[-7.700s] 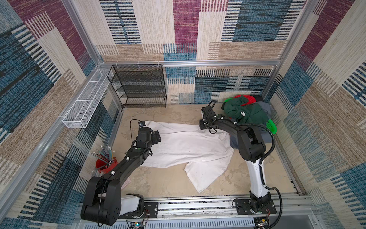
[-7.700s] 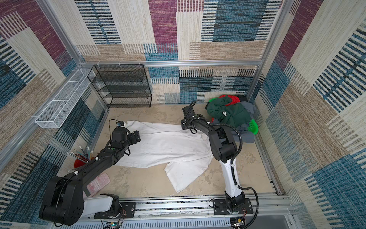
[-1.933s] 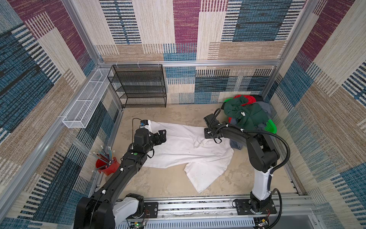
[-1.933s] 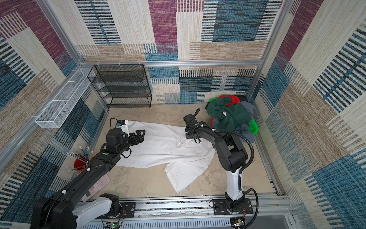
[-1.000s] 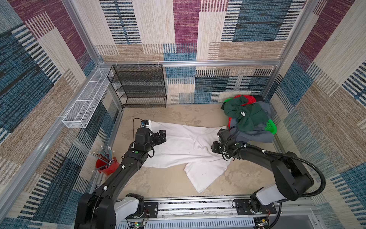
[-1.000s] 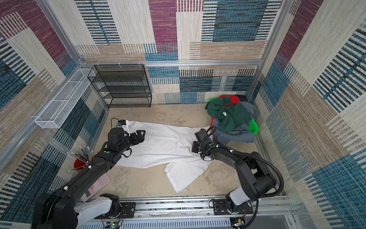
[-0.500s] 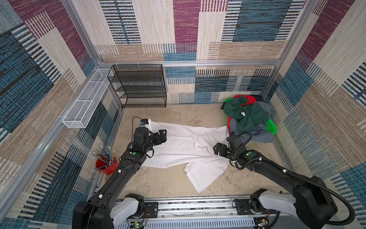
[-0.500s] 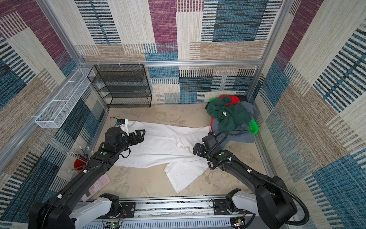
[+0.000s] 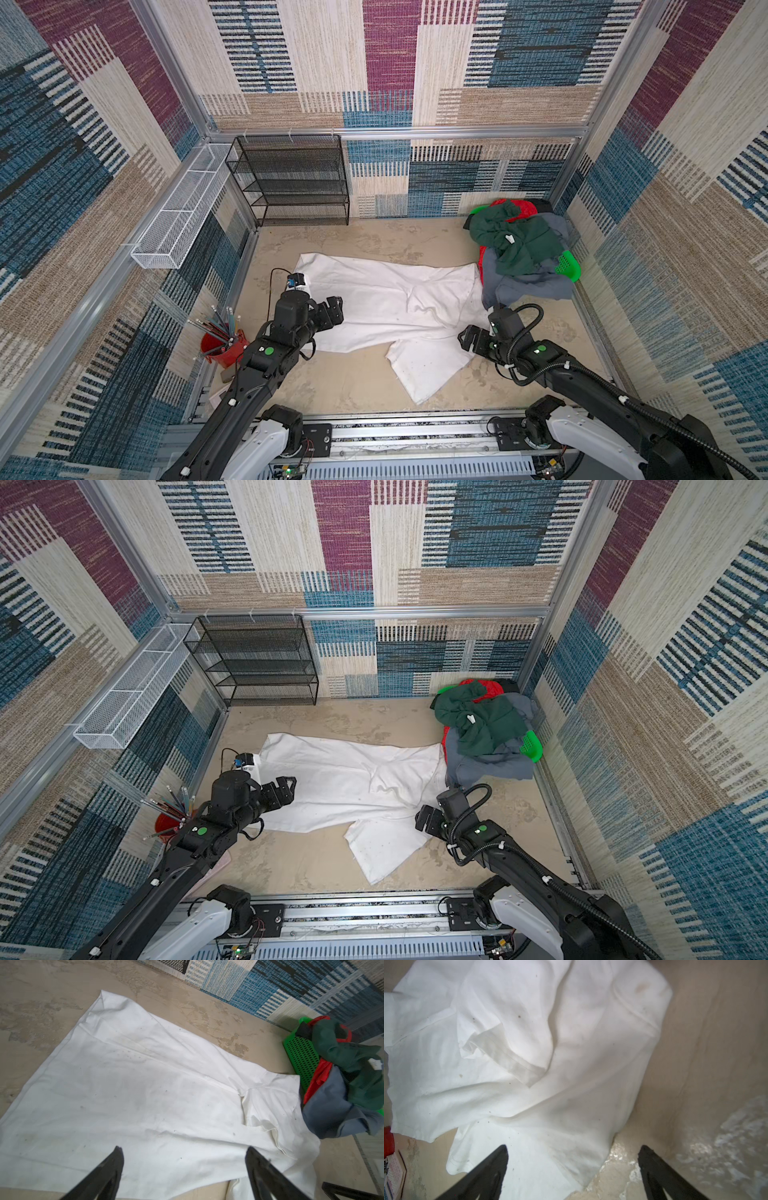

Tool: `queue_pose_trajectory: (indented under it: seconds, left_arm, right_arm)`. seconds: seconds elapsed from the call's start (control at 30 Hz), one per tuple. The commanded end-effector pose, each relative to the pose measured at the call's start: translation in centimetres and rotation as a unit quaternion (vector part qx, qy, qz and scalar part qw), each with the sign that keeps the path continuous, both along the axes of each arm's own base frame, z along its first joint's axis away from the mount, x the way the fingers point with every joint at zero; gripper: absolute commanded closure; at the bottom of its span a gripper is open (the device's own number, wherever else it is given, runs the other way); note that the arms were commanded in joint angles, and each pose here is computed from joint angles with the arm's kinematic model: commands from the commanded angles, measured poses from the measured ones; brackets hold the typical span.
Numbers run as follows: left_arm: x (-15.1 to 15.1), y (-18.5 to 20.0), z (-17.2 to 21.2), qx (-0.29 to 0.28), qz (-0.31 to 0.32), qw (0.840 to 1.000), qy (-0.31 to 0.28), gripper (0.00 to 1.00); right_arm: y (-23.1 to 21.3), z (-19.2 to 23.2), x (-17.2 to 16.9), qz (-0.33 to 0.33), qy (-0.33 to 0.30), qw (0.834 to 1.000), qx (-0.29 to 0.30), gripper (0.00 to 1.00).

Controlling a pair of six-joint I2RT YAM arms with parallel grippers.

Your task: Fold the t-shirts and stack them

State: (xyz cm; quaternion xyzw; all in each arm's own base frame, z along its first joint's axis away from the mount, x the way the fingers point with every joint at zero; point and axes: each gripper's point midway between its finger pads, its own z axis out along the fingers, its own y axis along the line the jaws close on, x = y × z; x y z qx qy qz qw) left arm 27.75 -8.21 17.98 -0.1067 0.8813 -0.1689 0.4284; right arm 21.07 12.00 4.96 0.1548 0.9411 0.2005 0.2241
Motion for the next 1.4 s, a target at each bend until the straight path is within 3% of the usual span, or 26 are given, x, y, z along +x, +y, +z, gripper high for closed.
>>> queue_pose_trajectory:
  seconds: [0.0, 0.17, 0.37, 0.5, 0.63, 0.7, 0.9, 1.0, 1.27, 1.3, 1.33, 1.37]
  left_arm:
    - [-0.8, 1.1, -2.2, 0.011, 0.031, 0.999, 0.033, 0.08]
    - [-0.9, 2.6, -4.5, 0.039, 0.066, 0.995, 0.059, 0.07]
    - [-0.7, 2.8, -6.8, 0.051, 0.074, 0.992, 0.089, 0.05]
    - [-0.2, 2.3, -7.1, 0.043, 0.066, 0.992, 0.093, 0.05]
    - [0.0, 2.1, -7.0, 0.041, 0.063, 0.993, 0.089, 0.05]
    - [0.0, 2.3, -6.9, 0.045, 0.064, 0.993, 0.086, 0.05]
    - [0.4, 2.6, -6.4, 0.051, 0.069, 0.994, 0.075, 0.05]
    - [0.6, 2.6, -6.1, 0.052, 0.071, 0.994, 0.067, 0.05]
    - [1.0, 3.4, -5.7, 0.076, 0.077, 0.992, 0.058, 0.04]
    - [1.0, 3.4, -5.7, 0.077, 0.077, 0.992, 0.057, 0.04]
    - [1.1, 3.4, -5.7, 0.077, 0.077, 0.993, 0.055, 0.04]
    - [1.1, 3.3, -5.8, 0.077, 0.075, 0.993, 0.055, 0.04]
  right_arm:
    - [0.3, -0.8, -0.7, -0.003, 0.014, 1.000, 0.017, 0.01]
    - [0.1, -2.3, -0.9, -0.001, 0.018, 1.000, 0.010, 0.01]
    - [0.3, -2.9, -0.2, 0.004, 0.017, 1.000, 0.003, 0.19]
    - [0.6, -2.7, 0.4, 0.012, 0.013, 1.000, -0.003, 0.44]
    - [0.1, -1.8, 1.0, 0.009, 0.002, 1.000, -0.021, 0.87]
    - [0.0, -1.1, 1.3, 0.007, -0.008, 1.000, -0.028, 1.00]
    - [-2.7, 0.4, 1.9, -0.029, -0.011, 0.995, -0.094, 1.00]
    - [-3.1, 1.5, 2.4, -0.033, -0.019, 0.996, -0.076, 1.00]
    - [-6.3, 5.3, 4.1, -0.109, -0.041, 0.988, -0.098, 1.00]
    - [-6.1, 5.7, 4.4, -0.107, -0.049, 0.989, -0.093, 0.86]
    - [-5.7, 5.9, 4.6, -0.096, -0.053, 0.990, -0.084, 0.58]
    - [-5.2, 6.0, 4.7, -0.087, -0.053, 0.992, -0.076, 0.38]
